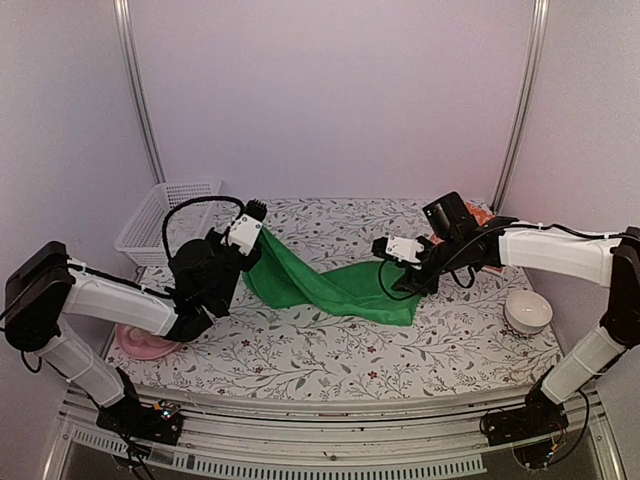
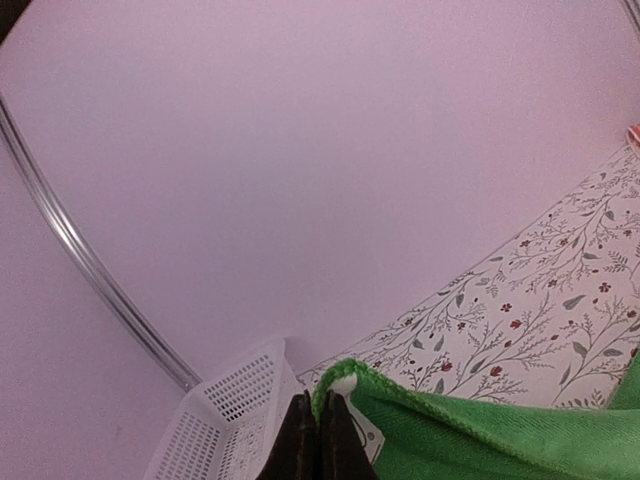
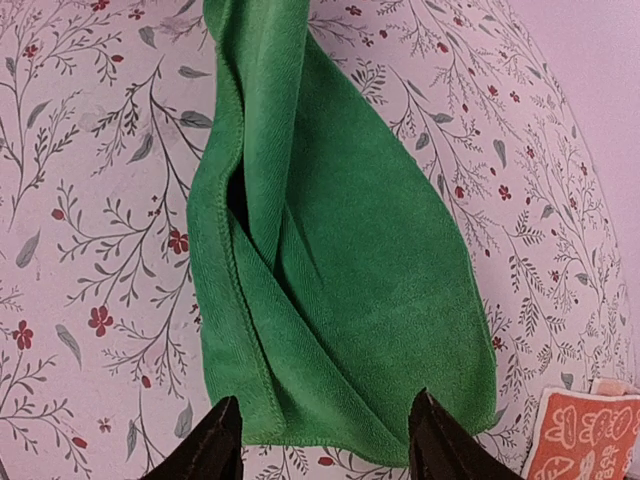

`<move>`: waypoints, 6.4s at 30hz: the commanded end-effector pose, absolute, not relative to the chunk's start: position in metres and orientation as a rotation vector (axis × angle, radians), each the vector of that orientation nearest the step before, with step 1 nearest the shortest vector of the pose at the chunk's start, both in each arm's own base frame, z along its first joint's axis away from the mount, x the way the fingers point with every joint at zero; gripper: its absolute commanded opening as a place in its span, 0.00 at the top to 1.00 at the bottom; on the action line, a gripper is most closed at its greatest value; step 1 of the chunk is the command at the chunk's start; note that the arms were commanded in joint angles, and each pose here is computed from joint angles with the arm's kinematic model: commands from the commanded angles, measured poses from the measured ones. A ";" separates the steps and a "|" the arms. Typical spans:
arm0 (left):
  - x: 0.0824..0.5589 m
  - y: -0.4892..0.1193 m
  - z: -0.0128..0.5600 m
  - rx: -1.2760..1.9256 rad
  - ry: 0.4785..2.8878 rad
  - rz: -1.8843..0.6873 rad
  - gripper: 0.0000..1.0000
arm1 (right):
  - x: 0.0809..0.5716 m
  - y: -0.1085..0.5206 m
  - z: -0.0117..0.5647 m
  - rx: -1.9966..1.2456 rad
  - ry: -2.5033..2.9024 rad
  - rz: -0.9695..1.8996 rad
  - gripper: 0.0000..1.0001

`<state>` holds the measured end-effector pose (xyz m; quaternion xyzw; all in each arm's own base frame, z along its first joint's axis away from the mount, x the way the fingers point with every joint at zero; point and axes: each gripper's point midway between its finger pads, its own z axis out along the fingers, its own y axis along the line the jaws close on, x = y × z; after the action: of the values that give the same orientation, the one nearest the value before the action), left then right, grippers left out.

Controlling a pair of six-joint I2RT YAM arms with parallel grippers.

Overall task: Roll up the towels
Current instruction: Flatten out the towel at the center of the board.

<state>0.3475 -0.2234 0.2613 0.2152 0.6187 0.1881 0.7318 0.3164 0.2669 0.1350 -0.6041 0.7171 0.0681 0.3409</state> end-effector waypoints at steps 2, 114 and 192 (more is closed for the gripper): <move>0.341 -0.222 0.274 0.413 1.312 0.410 1.00 | 0.312 0.247 0.128 -1.534 1.949 0.306 0.42; 0.200 -0.220 0.349 0.574 1.464 -0.332 1.00 | 0.257 0.107 0.426 -0.625 1.527 0.045 0.98; 0.303 -0.209 0.267 0.304 1.758 0.078 1.00 | 0.351 0.075 0.277 -0.577 1.814 -0.180 0.98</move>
<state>0.2580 -0.2098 0.2857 0.1294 0.7457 0.0112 0.6535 0.3124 0.0808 0.3271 -0.2513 0.7377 -0.0439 0.6250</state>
